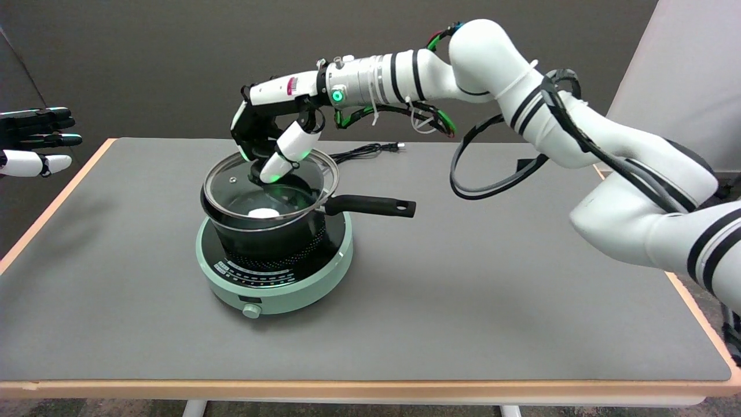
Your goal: Place the pot lid onto the soup pot.
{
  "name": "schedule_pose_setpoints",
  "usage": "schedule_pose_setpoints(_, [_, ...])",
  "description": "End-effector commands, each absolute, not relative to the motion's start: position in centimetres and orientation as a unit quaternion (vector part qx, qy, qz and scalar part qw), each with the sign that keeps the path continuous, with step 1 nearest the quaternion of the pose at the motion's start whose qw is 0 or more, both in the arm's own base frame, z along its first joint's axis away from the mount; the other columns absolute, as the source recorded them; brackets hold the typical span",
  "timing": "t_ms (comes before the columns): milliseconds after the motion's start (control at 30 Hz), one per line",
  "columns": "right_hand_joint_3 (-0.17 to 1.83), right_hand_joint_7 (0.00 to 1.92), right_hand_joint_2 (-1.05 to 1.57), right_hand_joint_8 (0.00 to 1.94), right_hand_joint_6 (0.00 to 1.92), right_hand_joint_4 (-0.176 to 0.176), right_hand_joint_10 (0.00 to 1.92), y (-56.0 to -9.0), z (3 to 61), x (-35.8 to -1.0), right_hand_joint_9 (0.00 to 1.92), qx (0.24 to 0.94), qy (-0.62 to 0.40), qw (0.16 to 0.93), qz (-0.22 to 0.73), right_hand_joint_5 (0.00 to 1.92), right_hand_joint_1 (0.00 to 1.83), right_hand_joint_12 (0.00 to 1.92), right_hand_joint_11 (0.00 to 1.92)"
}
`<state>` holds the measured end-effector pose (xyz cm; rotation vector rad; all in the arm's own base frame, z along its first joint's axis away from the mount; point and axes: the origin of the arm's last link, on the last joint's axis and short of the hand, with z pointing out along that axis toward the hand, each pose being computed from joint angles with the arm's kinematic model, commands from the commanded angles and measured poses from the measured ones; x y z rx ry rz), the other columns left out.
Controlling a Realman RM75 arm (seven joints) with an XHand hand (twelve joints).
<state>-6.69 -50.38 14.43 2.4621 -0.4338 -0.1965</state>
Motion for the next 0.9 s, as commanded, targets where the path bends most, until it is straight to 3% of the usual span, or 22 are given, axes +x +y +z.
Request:
schedule_pose_setpoints(33, [0.12, 0.85, 1.13, 1.27, 1.23, -0.176, 1.91, -52.4, 13.1, -7.6, 0.88, 0.911, -0.149, 0.367, -0.114, 0.81, 1.22, 1.92, 0.37])
schedule_pose_setpoints(267, [0.14, 0.86, 1.12, 1.26, 1.22, -0.176, 1.9, -52.4, 12.5, -7.5, 0.9, 0.912, -0.137, 0.375, -0.095, 0.82, 1.23, 1.92, 0.42])
schedule_pose_setpoints(333, [0.01, 0.93, 1.19, 1.33, 1.17, -0.165, 1.92, -52.3, 12.3, -7.3, 0.89, 0.913, -0.132, 0.376, -0.09, 0.75, 1.23, 1.92, 0.41])
schedule_pose_setpoints(900, [0.03, 0.94, 1.17, 1.32, 1.16, -0.161, 1.92, -51.8, 11.0, -8.1, 0.91, 0.917, -0.132, 0.368, -0.081, 0.75, 1.23, 1.92, 0.45])
